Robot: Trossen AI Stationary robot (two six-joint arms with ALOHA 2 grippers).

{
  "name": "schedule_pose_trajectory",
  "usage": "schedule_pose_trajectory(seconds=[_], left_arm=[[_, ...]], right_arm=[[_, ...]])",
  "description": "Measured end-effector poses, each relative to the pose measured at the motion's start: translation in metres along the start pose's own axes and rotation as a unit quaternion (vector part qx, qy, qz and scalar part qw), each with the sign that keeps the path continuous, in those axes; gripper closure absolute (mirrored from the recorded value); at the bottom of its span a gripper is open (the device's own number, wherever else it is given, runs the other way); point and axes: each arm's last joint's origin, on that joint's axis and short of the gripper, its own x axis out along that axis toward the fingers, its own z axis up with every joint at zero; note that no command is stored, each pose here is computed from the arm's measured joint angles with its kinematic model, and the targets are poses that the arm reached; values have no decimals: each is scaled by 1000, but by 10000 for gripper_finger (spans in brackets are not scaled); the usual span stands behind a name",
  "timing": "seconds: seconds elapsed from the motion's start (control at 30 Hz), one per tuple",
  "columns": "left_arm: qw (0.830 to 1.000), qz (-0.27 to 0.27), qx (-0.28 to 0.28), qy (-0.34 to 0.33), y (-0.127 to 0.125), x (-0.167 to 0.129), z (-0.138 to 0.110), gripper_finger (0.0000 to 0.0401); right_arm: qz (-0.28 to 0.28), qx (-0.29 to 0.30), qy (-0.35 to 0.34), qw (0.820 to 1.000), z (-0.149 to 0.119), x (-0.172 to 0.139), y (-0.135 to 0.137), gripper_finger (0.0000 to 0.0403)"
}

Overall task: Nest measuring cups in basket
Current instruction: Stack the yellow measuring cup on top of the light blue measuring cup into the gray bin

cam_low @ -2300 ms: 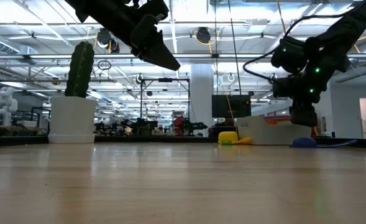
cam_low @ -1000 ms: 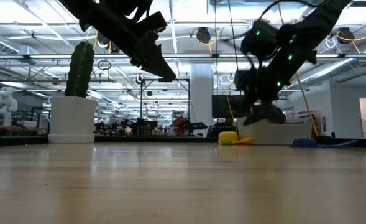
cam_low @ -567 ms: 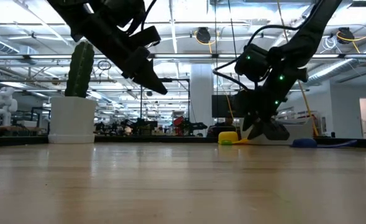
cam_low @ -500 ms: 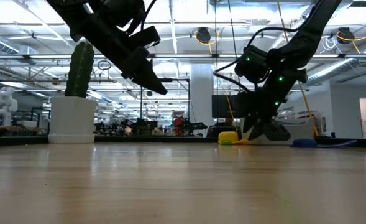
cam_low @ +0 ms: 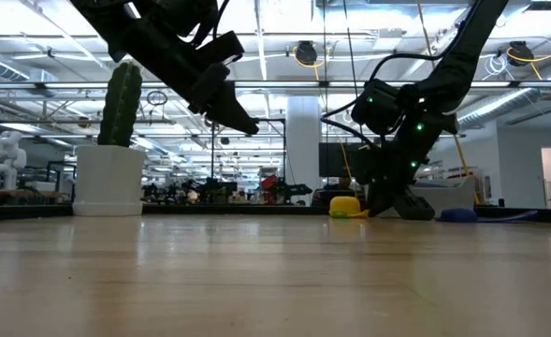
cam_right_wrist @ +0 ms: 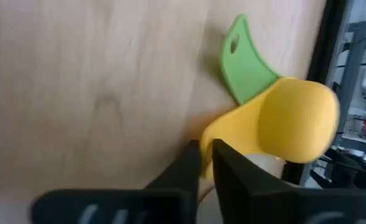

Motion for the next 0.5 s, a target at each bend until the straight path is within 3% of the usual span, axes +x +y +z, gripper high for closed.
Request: schedule_pose_trajectory(seconds=[0.27,0.5], left_arm=[[1000,0,0,-2,0,0,0,265],[1000,-4,-7,-3,-3,-1,1,265]], right_arm=[[-40,51,-31,997,6,-20,-13,400],[-82,181,-99,975,4,-62,-38,402]])
